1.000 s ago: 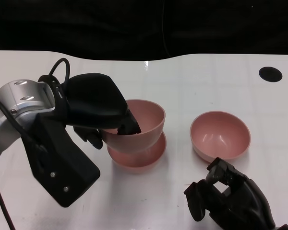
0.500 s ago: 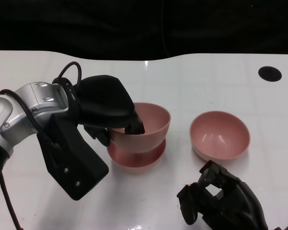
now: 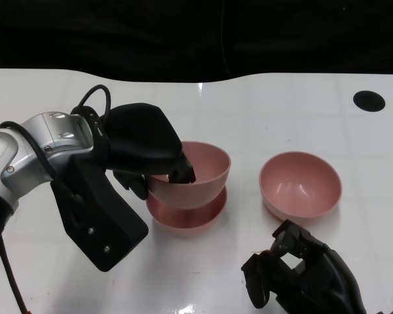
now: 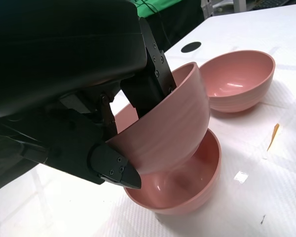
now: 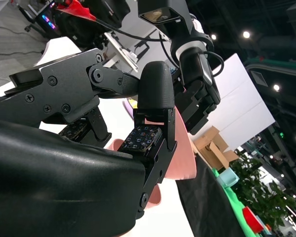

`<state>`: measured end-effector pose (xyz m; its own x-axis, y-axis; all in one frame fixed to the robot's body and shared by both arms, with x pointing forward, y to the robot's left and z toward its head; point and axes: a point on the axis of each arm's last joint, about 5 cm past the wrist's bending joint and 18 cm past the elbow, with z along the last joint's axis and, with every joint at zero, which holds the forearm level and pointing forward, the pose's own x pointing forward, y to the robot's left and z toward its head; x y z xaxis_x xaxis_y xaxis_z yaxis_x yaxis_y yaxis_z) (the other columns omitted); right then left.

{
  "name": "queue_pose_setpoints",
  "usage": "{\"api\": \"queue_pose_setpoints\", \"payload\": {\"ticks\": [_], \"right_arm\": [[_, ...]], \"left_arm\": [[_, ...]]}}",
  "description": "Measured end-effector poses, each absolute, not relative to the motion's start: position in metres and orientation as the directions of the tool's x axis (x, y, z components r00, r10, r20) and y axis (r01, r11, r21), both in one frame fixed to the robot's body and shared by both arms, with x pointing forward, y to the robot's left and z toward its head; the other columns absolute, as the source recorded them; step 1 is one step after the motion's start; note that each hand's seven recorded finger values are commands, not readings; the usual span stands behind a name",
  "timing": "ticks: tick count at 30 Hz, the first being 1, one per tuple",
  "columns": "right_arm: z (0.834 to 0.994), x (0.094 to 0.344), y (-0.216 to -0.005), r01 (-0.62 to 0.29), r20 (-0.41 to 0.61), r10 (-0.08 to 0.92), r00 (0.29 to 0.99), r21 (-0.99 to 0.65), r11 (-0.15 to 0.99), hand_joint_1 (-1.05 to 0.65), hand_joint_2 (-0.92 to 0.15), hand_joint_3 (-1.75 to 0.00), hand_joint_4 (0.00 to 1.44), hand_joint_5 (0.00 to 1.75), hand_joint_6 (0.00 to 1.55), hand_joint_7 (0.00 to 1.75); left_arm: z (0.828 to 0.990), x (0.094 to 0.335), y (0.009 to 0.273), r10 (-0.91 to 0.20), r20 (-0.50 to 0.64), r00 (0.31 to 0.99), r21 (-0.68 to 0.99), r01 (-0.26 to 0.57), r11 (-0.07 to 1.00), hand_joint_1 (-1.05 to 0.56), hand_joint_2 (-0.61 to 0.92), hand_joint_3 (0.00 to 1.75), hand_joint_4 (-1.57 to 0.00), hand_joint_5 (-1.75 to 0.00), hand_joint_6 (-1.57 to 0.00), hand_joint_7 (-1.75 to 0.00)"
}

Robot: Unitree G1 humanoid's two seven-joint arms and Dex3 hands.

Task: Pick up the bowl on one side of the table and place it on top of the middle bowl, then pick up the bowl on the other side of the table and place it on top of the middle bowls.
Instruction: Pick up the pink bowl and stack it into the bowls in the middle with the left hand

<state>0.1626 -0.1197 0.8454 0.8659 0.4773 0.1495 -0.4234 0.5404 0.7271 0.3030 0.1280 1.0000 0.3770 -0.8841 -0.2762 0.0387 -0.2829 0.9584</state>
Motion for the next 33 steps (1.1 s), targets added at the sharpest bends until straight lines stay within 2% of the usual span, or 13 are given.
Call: {"api": "queue_pose_setpoints", "payload": {"ticks": [5,10,13,15,17,20,21,24,28,33], "right_arm": [[0.846,0.163,-0.120,-0.423,0.149,0.479,0.865,0.729,0.538,-0.19,-0.80,-0.51,0.95,1.69,1.01,1.13],[0.846,0.163,-0.119,-0.424,0.146,0.488,0.860,0.736,0.527,-0.19,-0.83,-0.44,0.95,1.68,1.03,1.09],[0.846,0.162,-0.119,-0.423,0.144,0.488,0.861,0.737,0.527,-0.19,-0.83,-0.42,0.95,1.69,1.03,1.10],[0.846,0.162,-0.119,-0.422,0.144,0.488,0.861,0.737,0.527,-0.20,-0.83,-0.41,0.95,1.69,1.03,1.10],[0.846,0.162,-0.119,-0.422,0.143,0.488,0.861,0.738,0.527,-0.20,-0.84,-0.40,0.95,1.69,1.03,1.10],[0.846,0.161,-0.119,-0.420,0.143,0.487,0.862,0.739,0.527,-0.19,-0.85,-0.40,0.95,1.68,1.02,1.10],[0.846,0.161,-0.119,-0.420,0.142,0.487,0.862,0.739,0.527,-0.20,-0.85,-0.40,0.95,1.68,1.02,1.11],[0.846,0.161,-0.119,-0.420,0.143,0.487,0.862,0.739,0.527,-0.20,-0.84,-0.39,0.95,1.69,1.01,1.12],[0.846,0.161,-0.119,-0.422,0.144,0.488,0.861,0.738,0.527,-0.20,-0.84,-0.39,0.94,1.69,1.01,1.13],[0.846,0.161,-0.119,-0.420,0.142,0.488,0.861,0.739,0.526,-0.19,-0.84,-0.40,0.93,1.70,1.00,1.15]], "left_arm": [[0.999,0.303,0.128,-0.885,-0.271,0.379,0.959,0.029,-0.282,-0.17,0.90,0.00,-1.07,-0.67,-1.09,-0.34],[0.997,0.303,0.128,-0.882,-0.283,0.377,0.956,0.037,-0.291,-0.19,0.92,0.05,-1.04,-0.70,-1.09,-0.34],[0.994,0.303,0.129,-0.885,-0.285,0.367,0.956,0.042,-0.291,-0.19,0.92,0.05,-0.98,-0.86,-1.05,-0.48],[0.993,0.303,0.128,-0.887,-0.284,0.363,0.956,0.041,-0.290,-0.19,0.92,0.07,-0.94,-0.95,-0.94,-0.70],[0.993,0.303,0.128,-0.888,-0.281,0.363,0.957,0.040,-0.287,-0.19,0.92,0.07,-0.93,-0.98,-0.90,-0.76],[0.993,0.303,0.128,-0.887,-0.282,0.365,0.957,0.041,-0.287,-0.19,0.92,0.05,-0.94,-0.86,-0.90,-0.70],[0.993,0.303,0.128,-0.887,-0.281,0.367,0.957,0.040,-0.287,-0.20,0.92,0.05,-0.98,-0.76,-0.93,-0.63],[0.991,0.303,0.128,-0.884,-0.285,0.370,0.956,0.039,-0.292,-0.18,0.92,0.03,-1.04,-0.66,-1.02,-0.45],[0.989,0.303,0.128,-0.884,-0.282,0.373,0.957,0.037,-0.289,-0.17,0.92,0.04,-1.04,-0.70,-1.04,-0.43],[0.987,0.303,0.128,-0.880,-0.289,0.376,0.954,0.035,-0.298,-0.19,0.92,0.06,-0.92,-1.00,-0.98,-0.57]]}}
